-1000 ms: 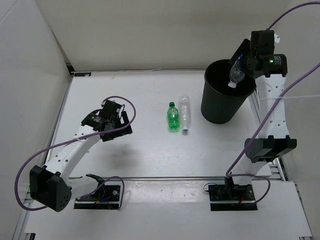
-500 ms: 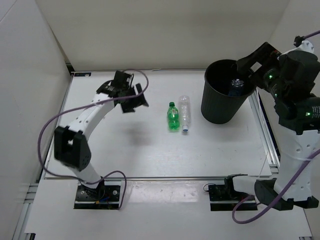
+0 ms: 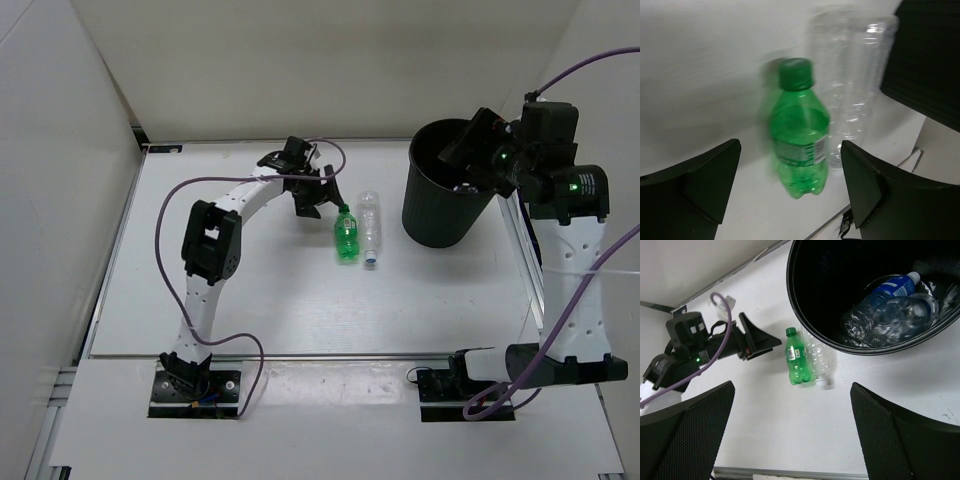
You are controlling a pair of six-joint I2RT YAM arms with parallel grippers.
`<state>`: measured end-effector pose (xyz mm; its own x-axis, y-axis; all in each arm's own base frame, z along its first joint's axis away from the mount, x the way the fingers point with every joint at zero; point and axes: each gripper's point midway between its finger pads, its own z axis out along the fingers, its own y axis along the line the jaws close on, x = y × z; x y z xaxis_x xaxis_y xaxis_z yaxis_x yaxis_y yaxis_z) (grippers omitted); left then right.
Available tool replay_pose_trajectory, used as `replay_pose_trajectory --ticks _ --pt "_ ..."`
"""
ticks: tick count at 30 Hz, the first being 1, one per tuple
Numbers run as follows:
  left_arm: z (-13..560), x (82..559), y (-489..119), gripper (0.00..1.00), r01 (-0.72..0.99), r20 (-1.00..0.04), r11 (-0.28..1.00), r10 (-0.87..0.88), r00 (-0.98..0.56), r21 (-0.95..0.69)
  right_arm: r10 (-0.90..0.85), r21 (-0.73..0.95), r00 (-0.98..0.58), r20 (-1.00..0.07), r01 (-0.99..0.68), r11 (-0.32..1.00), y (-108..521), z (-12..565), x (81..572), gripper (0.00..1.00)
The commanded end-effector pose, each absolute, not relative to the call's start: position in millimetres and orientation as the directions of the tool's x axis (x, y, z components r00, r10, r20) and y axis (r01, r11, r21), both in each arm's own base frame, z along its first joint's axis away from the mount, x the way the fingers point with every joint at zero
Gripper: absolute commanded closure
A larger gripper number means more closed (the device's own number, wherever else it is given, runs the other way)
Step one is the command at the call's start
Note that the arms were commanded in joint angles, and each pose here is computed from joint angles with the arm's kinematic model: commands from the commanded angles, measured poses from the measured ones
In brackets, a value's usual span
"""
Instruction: Put the plastic bottles in the bin
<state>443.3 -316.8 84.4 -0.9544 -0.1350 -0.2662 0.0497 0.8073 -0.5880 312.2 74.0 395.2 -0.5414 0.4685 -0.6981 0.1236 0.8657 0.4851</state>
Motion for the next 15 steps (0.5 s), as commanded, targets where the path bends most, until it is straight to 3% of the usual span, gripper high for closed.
replay_pose_trajectory --ticks 1,3,15 --pt "149 447 -368 0.06 0.249 -0.388 0.691 -0.049 -0.921 -0.679 0.452 0.492 -0.544 -0.707 0.081 0.867 75 398 300 0.00" --pt "143 443 -382 0.00 0.274 -0.389 0.680 -0.018 -0.921 -0.680 0.449 0.499 -0.559 -0.697 0.072 0.864 78 395 299 0.00" --pt "82 429 -378 0.01 0.200 -0.282 0.731 0.011 -0.959 -0.652 0.446 0.473 -0.564 -0.695 0.110 0.874 62 390 290 0.00"
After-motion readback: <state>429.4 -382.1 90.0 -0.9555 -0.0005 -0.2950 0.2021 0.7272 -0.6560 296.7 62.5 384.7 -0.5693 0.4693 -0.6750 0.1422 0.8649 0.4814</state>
